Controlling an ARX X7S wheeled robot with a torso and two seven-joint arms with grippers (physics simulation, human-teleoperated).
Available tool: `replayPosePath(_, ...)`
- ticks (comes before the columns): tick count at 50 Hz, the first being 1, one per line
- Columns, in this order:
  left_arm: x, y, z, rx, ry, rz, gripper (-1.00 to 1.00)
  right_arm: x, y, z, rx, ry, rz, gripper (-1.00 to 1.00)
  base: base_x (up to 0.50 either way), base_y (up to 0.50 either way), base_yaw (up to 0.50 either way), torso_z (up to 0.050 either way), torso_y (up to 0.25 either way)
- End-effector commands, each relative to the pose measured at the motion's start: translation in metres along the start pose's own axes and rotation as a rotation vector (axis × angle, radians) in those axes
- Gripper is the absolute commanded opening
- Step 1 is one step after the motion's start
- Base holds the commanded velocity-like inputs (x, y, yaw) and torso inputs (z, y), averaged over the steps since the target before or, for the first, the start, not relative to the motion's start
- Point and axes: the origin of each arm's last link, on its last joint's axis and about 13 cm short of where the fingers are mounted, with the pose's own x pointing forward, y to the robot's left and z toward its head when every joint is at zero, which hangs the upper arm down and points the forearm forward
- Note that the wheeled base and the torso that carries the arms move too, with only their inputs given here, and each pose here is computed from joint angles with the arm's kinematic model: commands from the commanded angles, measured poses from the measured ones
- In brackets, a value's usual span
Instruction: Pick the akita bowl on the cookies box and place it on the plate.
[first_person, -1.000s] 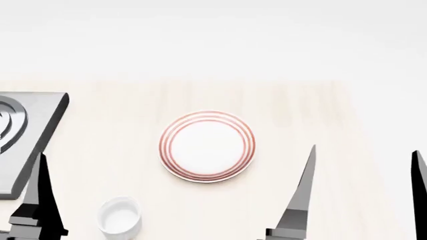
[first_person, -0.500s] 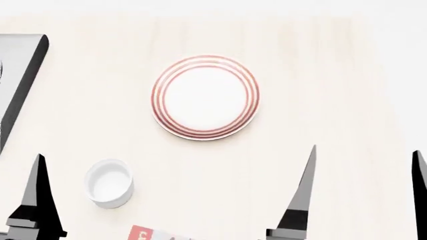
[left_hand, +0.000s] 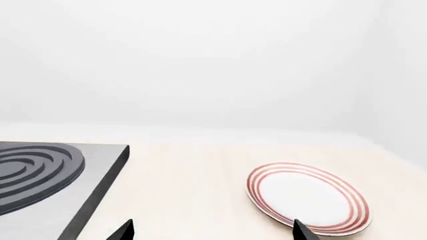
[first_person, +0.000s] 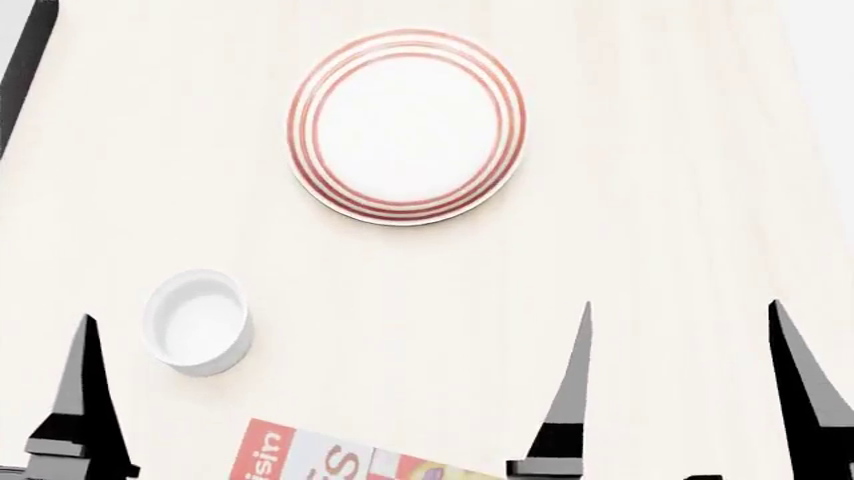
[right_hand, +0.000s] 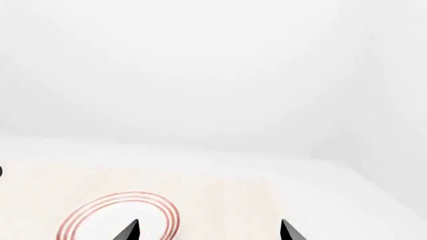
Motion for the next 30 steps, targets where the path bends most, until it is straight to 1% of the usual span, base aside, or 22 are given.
replayPosePath(1, 0.003, 0.001, -0.002, 0.041, 0.055, 0.033, 1.0, 0.009, -0.003, 0.001, 0.009, 0.095, 0.074, 1.0, 0.0, 0.0, 0.0, 0.0, 0.0)
replayPosePath(2, 0.004, 0.001, -0.003, 0.044, 0.067, 0.037, 1.0, 0.012, -0.005, 0.006, -0.012, 0.09, 0.085, 1.0, 0.0, 0.0, 0.0, 0.0, 0.0)
replayPosePath(6, 0.006, 0.002, -0.003, 0.051, 0.082, 0.045, 1.0, 0.018, -0.005, 0.014, -0.045, 0.1, 0.149, 1.0, 0.0, 0.0, 0.0, 0.0, 0.0)
replayPosePath(8, 0.008, 0.004, -0.002, 0.065, 0.091, 0.059, 1.0, 0.021, -0.006, 0.017, -0.062, 0.139, 0.217, 1.0, 0.0, 0.0, 0.0, 0.0, 0.0)
replayPosePath(12, 0.011, 0.008, 0.0, 0.077, 0.1, 0.084, 1.0, 0.024, -0.008, 0.021, -0.099, 0.179, 0.277, 1.0, 0.0, 0.0, 0.0, 0.0, 0.0)
replayPosePath(13, 0.012, 0.009, 0.0, 0.084, 0.102, 0.093, 1.0, 0.024, -0.009, 0.022, -0.098, 0.179, 0.317, 1.0, 0.0, 0.0, 0.0, 0.0, 0.0)
replayPosePath(14, 0.012, 0.01, 0.0, 0.086, 0.104, 0.097, 1.0, 0.024, -0.009, 0.022, -0.1, 0.186, 0.33, 1.0, 0.0, 0.0, 0.0, 0.0, 0.0)
replayPosePath(15, 0.014, 0.011, 0.001, 0.096, 0.109, 0.103, 1.0, 0.023, -0.009, 0.023, -0.103, 0.201, 0.376, 1.0, 0.0, 0.0, 0.0, 0.0, 0.0)
replayPosePath(17, 0.015, 0.011, 0.002, 0.095, 0.11, 0.105, 1.0, 0.024, -0.009, 0.024, -0.13, 0.201, 0.392, 1.0, 0.0, 0.0, 0.0, 0.0, 0.0)
replayPosePath(19, 0.016, 0.012, 0.003, 0.096, 0.11, 0.115, 1.0, 0.024, -0.009, 0.026, -0.135, 0.209, 0.411, 1.0, 0.0, 0.0, 0.0, 0.0, 0.0)
replayPosePath(21, 0.017, 0.012, 0.002, 0.099, 0.115, 0.121, 1.0, 0.025, -0.01, 0.029, -0.143, 0.221, 0.463, 1.0, 0.0, 0.0, 0.0, 0.0, 0.0)
replayPosePath(26, 0.017, 0.012, 0.001, 0.101, 0.123, 0.114, 1.0, 0.028, -0.011, 0.04, -0.103, 0.239, 0.526, 1.0, 0.0, 0.0, 0.0, 0.0, 0.0)
replayPosePath(28, 0.017, 0.012, 0.002, 0.103, 0.125, 0.114, 1.0, 0.028, -0.012, 0.044, -0.108, 0.229, 0.535, 1.0, 0.0, 0.0, 0.0, 0.0, 0.0)
replayPosePath(29, 0.018, 0.012, 0.002, 0.105, 0.125, 0.116, 1.0, 0.027, -0.012, 0.046, -0.098, 0.241, 0.564, 1.0, 0.0, 0.0, 0.0, 0.0, 0.0)
replayPosePath(30, 0.018, 0.012, 0.002, 0.106, 0.125, 0.116, 1.0, 0.027, -0.012, 0.05, -0.12, 0.256, 0.61, 1.0, 0.0, 0.0, 0.0, 0.0, 0.0)
